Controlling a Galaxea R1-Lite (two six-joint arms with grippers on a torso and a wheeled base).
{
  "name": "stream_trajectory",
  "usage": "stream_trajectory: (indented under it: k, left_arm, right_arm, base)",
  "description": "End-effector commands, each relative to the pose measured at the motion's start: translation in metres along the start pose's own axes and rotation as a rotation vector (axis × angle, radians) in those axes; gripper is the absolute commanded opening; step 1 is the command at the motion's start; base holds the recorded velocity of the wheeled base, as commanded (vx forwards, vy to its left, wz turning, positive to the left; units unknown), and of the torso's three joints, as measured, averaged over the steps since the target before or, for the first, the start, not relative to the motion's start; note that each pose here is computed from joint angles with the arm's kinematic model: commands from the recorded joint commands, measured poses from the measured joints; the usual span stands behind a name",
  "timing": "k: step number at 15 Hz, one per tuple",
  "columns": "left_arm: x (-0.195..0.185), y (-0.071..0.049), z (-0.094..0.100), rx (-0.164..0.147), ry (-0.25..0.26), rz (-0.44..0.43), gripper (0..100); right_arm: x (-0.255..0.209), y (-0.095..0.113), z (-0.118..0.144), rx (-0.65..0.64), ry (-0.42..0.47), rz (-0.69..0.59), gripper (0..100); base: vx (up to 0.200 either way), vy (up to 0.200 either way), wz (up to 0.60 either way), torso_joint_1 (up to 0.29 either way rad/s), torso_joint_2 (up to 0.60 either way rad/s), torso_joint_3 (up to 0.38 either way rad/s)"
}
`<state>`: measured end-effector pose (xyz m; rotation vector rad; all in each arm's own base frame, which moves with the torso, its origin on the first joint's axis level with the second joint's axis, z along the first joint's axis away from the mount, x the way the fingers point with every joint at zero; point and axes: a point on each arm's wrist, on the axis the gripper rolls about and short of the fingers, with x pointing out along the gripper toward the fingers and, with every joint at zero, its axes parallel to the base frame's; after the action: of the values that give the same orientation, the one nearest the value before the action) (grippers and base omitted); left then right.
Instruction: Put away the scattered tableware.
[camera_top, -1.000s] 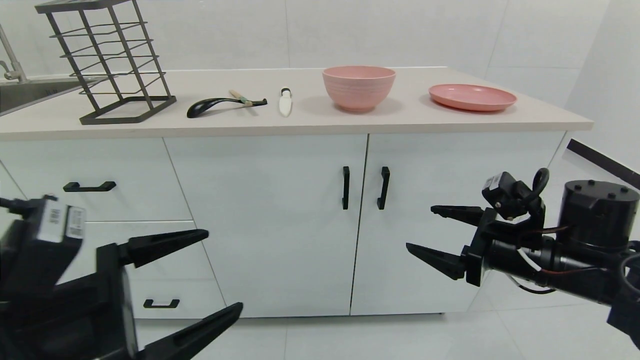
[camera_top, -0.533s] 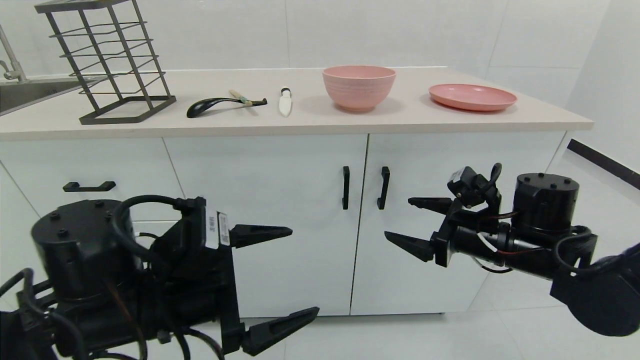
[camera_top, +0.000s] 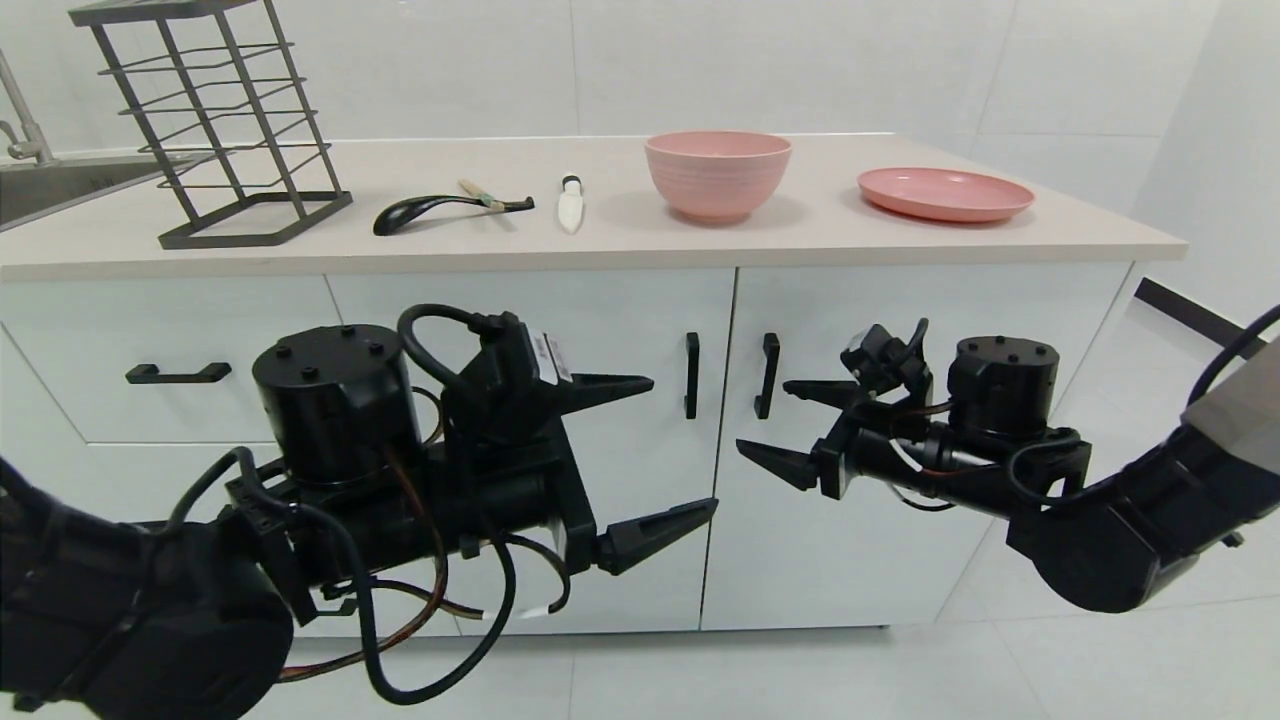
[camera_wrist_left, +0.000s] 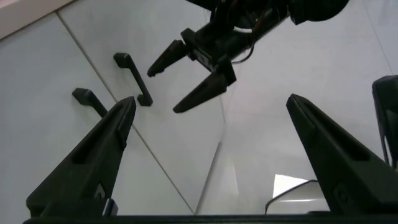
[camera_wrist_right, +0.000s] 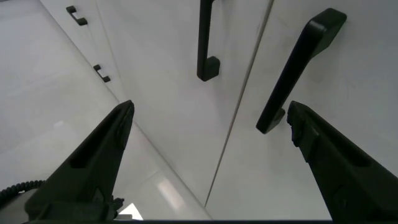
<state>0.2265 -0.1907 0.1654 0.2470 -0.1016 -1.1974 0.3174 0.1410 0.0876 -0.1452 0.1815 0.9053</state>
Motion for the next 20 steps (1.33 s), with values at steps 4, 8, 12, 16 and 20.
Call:
stream_trajectory:
  k: [4,8,12,16,20]
  left_arm:
    - [0.026,0.015,-0.009,-0.003,-0.043,0.018,100]
    - [0.048,0.028,-0.008,0.016,-0.075,0.03,100]
    - [0.058,0.037,-0.003,0.007,-0.107,0.051,100]
    - [0.062,0.04,-0.008,-0.003,-0.098,0.072,100]
    - [0.07,0.043,-0.014,-0.039,-0.124,0.072,100]
  right_arm:
    - [0.011,-0.006,0.003,-0.011,-0.021,-0.004,100]
    - [0.014,-0.011,0.011,-0.027,-0.051,-0.012,100]
    - [0.02,-0.012,0.01,-0.031,-0.054,-0.002,100]
    - [0.028,-0.013,0.002,-0.028,-0.054,0.058,100]
    - [0.034,-0.008,-0.001,-0.035,-0.074,0.125,100]
  base:
    - [0.0,0.0,0.0,0.0,0.0,0.0]
    - [0.0,0.0,0.0,0.0,0.0,0.0]
    - [0.0,0.0,0.0,0.0,0.0,0.0]
    - [0.0,0.0,0.0,0.0,0.0,0.0]
    - [0.0,0.0,0.0,0.0,0.0,0.0]
